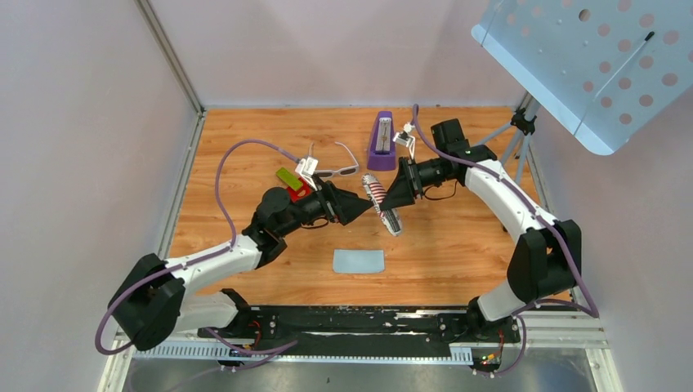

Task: Organize the sunglasses
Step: Open the sunglasses case at the center of the board.

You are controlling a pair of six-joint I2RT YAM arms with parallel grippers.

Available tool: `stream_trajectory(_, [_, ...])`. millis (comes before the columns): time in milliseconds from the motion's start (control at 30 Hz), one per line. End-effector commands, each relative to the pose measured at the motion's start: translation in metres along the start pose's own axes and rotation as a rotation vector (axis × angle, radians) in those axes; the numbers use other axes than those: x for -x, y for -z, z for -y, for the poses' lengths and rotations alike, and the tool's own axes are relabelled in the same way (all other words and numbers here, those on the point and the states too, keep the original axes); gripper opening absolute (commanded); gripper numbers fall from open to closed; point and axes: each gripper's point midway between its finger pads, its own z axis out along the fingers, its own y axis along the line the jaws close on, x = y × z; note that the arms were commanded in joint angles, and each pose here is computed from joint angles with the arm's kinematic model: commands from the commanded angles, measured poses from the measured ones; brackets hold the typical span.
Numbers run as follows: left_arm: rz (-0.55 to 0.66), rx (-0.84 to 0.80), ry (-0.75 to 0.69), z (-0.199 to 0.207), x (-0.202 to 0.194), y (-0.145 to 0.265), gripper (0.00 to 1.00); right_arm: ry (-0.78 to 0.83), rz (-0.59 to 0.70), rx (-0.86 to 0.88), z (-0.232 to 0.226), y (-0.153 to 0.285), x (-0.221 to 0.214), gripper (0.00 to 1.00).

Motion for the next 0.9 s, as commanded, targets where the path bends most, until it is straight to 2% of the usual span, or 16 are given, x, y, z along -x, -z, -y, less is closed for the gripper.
stream_trajectory(0, [0.025, -0.131, 0.017, 0.03, 0.003, -0.004, 1.0, -0.01, 0.024, 0.051, -0.011, 0.003, 0.0, 0.22])
stream_trajectory(133, [0.015, -0.142, 0.028, 0.031, 0.0, -0.008, 0.98, -0.009, 0.03, 0.073, -0.015, 0.003, 0.001, 0.22])
stream_trajectory(267, [0.002, -0.158, 0.048, 0.03, -0.005, -0.011, 0.89, -0.014, 0.037, 0.116, -0.022, 0.003, 0.001, 0.22])
stream_trajectory(433, [0.004, -0.166, 0.072, 0.028, -0.009, -0.015, 0.86, -0.018, 0.039, 0.143, -0.027, 0.004, 0.001, 0.22])
stream_trajectory(667, [0.005, -0.218, 0.095, 0.033, -0.011, -0.016, 0.65, -0.019, 0.039, 0.155, -0.029, 0.004, -0.001, 0.21])
stream_trajectory(800, [0.008, -0.225, 0.1, 0.031, -0.013, -0.017, 0.45, -0.02, 0.042, 0.203, -0.037, 0.005, -0.002, 0.21])
stream_trajectory(867, [-0.017, -0.195, 0.098, 0.022, -0.022, -0.017, 0.4, -0.016, 0.043, 0.228, -0.043, 0.007, -0.002, 0.21])
